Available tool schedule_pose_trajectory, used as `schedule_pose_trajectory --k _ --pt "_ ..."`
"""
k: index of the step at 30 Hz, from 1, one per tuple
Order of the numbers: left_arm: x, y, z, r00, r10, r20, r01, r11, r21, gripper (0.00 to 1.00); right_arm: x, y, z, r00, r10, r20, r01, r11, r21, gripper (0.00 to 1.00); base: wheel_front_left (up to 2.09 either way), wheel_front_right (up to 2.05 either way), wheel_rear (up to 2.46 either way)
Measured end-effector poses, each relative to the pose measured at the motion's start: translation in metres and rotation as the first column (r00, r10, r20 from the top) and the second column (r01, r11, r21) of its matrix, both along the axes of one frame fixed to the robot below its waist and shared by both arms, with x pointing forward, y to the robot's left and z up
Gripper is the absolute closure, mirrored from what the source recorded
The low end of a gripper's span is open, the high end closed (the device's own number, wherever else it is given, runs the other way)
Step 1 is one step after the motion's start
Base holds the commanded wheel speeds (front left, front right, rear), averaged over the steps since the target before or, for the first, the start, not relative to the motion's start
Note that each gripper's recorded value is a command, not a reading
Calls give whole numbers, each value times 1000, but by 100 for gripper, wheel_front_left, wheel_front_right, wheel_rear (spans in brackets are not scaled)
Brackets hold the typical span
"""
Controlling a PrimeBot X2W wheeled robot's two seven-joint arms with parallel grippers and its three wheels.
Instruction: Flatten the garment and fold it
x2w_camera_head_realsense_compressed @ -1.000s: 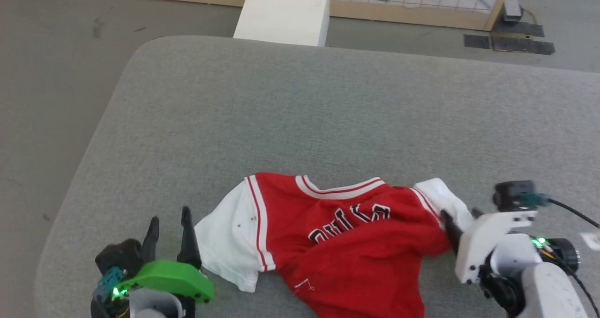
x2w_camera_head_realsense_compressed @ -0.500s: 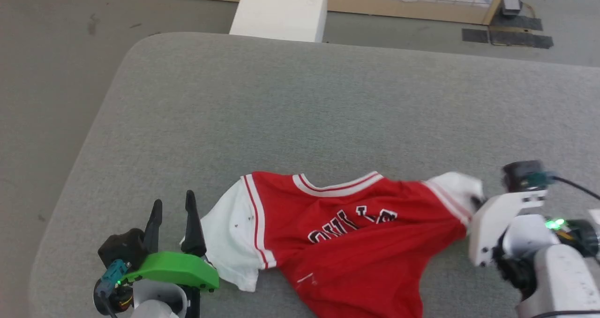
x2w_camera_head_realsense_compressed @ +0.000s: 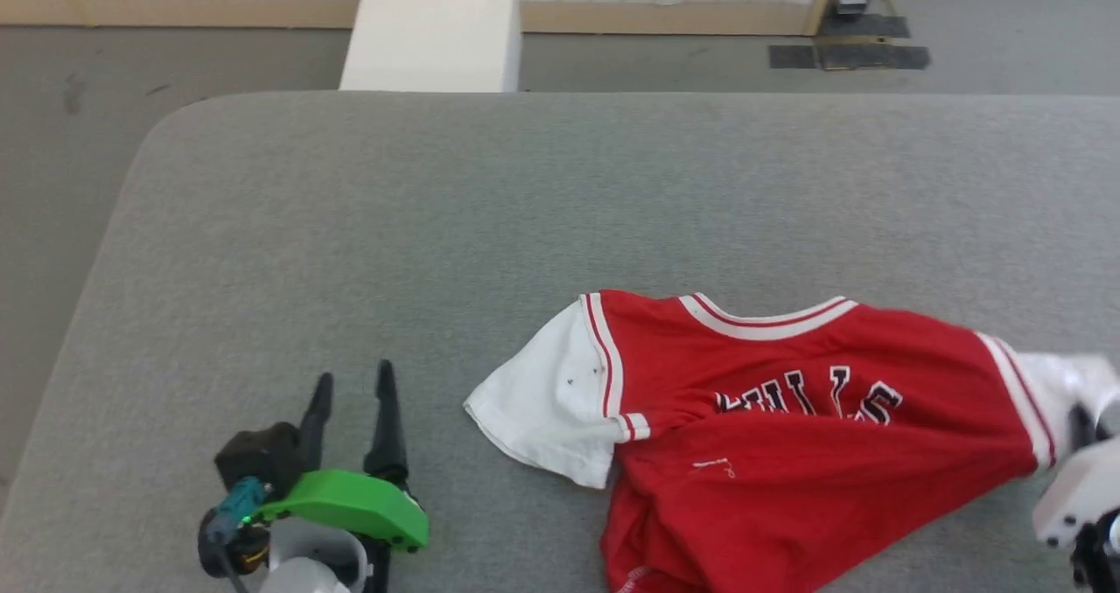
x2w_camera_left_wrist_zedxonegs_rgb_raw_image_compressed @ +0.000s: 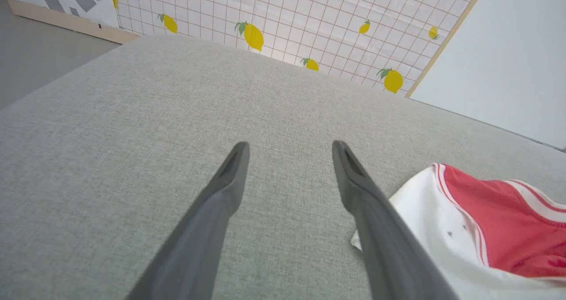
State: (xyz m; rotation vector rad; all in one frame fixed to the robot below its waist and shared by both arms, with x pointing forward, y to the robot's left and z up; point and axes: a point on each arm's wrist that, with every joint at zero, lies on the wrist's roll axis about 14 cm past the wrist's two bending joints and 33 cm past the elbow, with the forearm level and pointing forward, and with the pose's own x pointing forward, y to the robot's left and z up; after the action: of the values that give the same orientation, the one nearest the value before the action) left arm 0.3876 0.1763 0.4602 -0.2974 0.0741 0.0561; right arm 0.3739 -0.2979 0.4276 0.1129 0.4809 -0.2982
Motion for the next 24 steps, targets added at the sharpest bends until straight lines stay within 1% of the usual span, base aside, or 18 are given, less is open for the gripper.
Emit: schedule_pose_trajectory --k 3,5,6,7,8,10,12,14,16,20,24 --pt "3 -22 -8 995 -88 -44 88 996 -6 0 -23 -5 -23 997 -41 -60 45 997 67 100 0 0 0" --pt "6 -36 -11 987 -146 -72 146 989 -7 0 -29 -5 -29 996 -53 -76 60 994 95 100 0 0 0" --pt "8 -43 -13 981 -174 -90 174 985 -8 0 -32 -4 -32 995 -55 -82 64 992 105 98 0 0 0" --pt "10 -49 -15 973 -200 -112 200 980 -10 0 -33 -3 -33 995 -54 -85 63 992 111 58 0 0 0" --pt "11 -56 -18 963 -230 -140 231 973 -6 0 -34 -2 -34 995 -55 -82 65 991 121 0 0 0 0" --pt "13 -66 -23 944 -270 -191 275 961 -3 0 -34 -1 -33 996 -54 -70 63 990 124 0 0 0 0" --pt "15 -74 -31 914 -310 -261 322 947 3 0 -33 -1 -28 998 -53 -40 57 992 113 0 0 0 0" --pt "17 -79 -35 892 -329 -309 349 937 9 0 -33 -1 -23 999 -51 -10 52 994 100 0 0 0 0" --pt "17 -83 -44 855 -346 -385 385 923 26 0 -35 -2 -18 999 -50 20 48 995 84 0 0 0 0" --pt "18 -83 -57 798 -335 -501 412 910 49 0 -40 0 -16 998 -40 40 37 997 67 0 0 0 0" --pt "16 -81 -70 737 -319 -596 437 898 60 0 -44 2 -15 998 -40 52 36 997 75 0 0 0 0"
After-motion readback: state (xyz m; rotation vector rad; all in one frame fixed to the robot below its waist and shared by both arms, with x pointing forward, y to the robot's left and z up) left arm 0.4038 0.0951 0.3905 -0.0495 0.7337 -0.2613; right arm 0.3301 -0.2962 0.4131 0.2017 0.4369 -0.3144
